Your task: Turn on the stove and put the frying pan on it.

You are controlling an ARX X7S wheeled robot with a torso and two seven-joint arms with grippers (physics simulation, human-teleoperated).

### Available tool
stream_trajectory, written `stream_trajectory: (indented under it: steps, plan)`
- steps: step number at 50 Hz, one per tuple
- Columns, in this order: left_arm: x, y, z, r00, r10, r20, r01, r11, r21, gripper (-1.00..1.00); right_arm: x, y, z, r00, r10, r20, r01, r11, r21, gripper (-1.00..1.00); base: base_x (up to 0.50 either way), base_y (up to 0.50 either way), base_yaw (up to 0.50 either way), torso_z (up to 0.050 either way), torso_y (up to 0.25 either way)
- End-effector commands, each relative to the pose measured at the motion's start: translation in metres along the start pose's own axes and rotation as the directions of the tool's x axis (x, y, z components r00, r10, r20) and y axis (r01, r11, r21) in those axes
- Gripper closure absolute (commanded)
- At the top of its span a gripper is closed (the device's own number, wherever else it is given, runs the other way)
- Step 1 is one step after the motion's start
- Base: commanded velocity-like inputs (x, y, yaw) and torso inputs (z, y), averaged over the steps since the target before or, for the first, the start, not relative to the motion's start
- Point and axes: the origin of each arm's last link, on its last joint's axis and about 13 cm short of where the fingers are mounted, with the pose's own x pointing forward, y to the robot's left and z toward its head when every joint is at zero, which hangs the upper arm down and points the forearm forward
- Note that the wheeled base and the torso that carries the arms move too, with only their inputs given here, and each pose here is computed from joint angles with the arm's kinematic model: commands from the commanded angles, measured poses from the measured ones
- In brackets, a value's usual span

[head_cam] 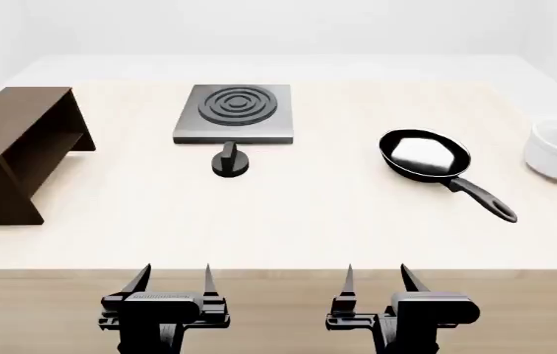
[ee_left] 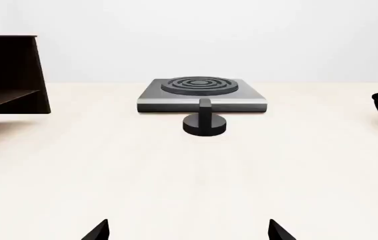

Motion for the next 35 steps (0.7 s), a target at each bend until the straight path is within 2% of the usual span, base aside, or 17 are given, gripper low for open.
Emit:
stream_trajectory:
  steps: [1, 16, 19, 21, 23, 25, 27, 31, 35]
  plan:
    - [0.000, 0.000, 0.000, 1.000, 0.001, 0.001, -0.001, 1.000, 0.001, -1.00, 0.001, 0.001, -0.001, 1.000, -0.001, -0.009, 0.001, 1.000, -0.006, -1.00, 0.00, 0.00, 0.00, 0.000, 0.000]
    - [0.001, 0.000, 0.002, 1.000, 0.003, 0.006, -0.003, 1.000, -0.003, -1.00, 0.002, 0.001, -0.001, 1.000, -0.001, -0.021, 0.001, 1.000, -0.017, -1.00, 0.00, 0.00, 0.00, 0.000, 0.000]
    - [0.003, 0.001, 0.003, 1.000, 0.022, -0.004, -0.022, 1.000, -0.010, -1.00, 0.002, 0.002, 0.000, 1.000, -0.004, -0.020, 0.003, 0.998, -0.055, -1.00, 0.00, 0.00, 0.00, 0.000, 0.000]
    - [0.004, 0.002, 0.005, 0.999, 0.041, -0.004, -0.041, 0.999, -0.013, -1.00, 0.004, 0.001, 0.001, 1.000, -0.012, -0.026, 0.010, 0.999, -0.049, -1.00, 0.00, 0.00, 0.00, 0.000, 0.000]
    - [0.005, 0.004, 0.016, 0.999, 0.052, 0.005, -0.052, 0.999, -0.017, -1.00, 0.005, -0.001, 0.009, 0.998, -0.063, -0.006, 0.063, 0.996, -0.066, -1.00, 0.00, 0.00, 0.00, 0.000, 0.000]
    - [0.006, 0.005, 0.023, 0.998, 0.055, 0.004, -0.055, 0.998, -0.015, -1.00, 0.004, -0.001, 0.017, 0.999, -0.037, -0.028, 0.035, 0.997, -0.064, -1.00, 0.00, 0.00, 0.00, 0.000, 0.000]
    - [0.007, 0.005, 0.031, 0.998, 0.060, 0.010, -0.060, 0.998, -0.015, -1.00, 0.003, -0.001, 0.025, 0.997, -0.070, -0.009, 0.069, 0.993, -0.093, -1.00, 0.00, 0.00, 0.00, 0.000, 0.000]
    - [0.007, 0.006, 0.053, 0.998, 0.053, 0.023, -0.052, 0.998, -0.017, -1.00, 0.000, -0.005, 0.054, 0.996, -0.071, 0.054, 0.074, 0.995, -0.064, -1.00, 0.05, 0.00, 0.00, 0.000, 0.000]
    - [0.005, 0.007, 0.055, 0.998, 0.054, 0.033, -0.054, 0.999, -0.008, -1.00, -0.002, -0.004, 0.056, 0.998, -0.052, 0.046, 0.055, 0.997, -0.059, -1.00, 0.46, 0.00, 0.00, 0.000, 0.000]
